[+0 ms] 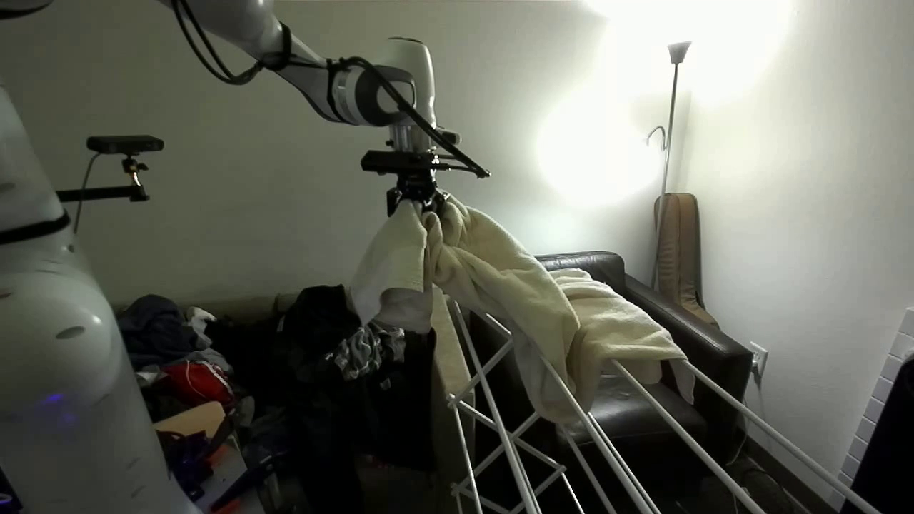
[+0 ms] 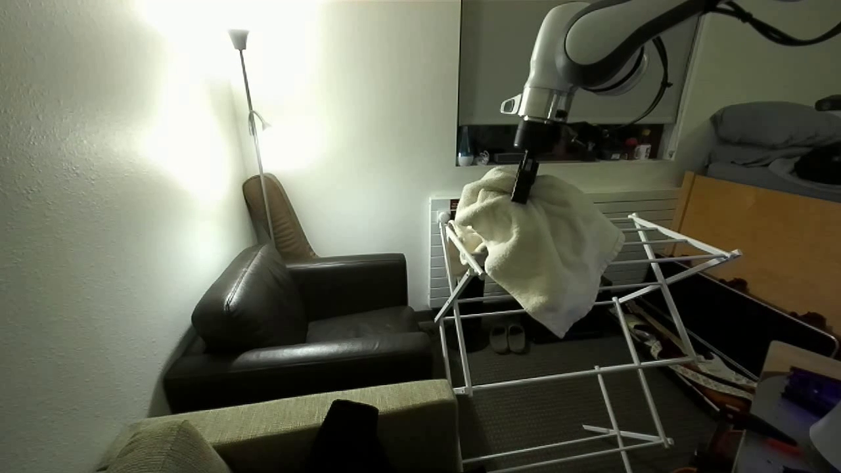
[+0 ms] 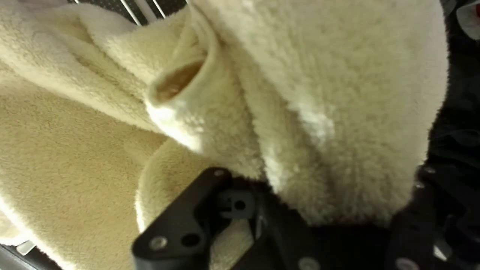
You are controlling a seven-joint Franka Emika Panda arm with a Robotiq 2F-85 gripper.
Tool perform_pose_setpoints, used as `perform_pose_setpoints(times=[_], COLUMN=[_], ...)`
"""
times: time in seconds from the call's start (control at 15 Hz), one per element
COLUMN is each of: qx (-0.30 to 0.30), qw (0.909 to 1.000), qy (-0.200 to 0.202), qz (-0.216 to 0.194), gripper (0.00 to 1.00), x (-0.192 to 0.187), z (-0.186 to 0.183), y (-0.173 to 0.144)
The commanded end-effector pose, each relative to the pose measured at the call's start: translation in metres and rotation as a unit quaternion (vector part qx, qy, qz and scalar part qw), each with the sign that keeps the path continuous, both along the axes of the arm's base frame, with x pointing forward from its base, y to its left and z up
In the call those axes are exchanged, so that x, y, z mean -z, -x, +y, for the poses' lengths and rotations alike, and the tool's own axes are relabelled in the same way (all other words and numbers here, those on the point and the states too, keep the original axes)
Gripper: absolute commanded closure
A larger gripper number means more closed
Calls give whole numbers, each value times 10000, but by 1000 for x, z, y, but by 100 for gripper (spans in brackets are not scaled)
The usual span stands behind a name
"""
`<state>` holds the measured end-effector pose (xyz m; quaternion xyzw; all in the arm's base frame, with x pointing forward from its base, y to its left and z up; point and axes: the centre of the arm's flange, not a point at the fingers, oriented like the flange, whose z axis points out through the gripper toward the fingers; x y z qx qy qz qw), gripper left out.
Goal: Take the towel and put it on the couch
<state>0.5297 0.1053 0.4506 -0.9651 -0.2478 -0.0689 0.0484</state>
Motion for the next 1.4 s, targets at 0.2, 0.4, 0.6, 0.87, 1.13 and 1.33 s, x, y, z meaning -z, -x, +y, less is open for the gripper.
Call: perform_pose_setpoints(times=[0.2,0.4,0.6,0.87,1.13,1.33], qx=[-422,-924,-1505,-2181,-2797,-3217], qw=[9989,9947,9864,9719,9537,9379], qy=[-220,-445,-646,-854,-1011,-1120], qz=[-4,44,136,228,443,650], gripper=[98,98,98,98,98,98], x=[18,33,49,66,82,92], z=[39,87,140,197,240,268], y=[-25,-47,-65,-83,-91,-92])
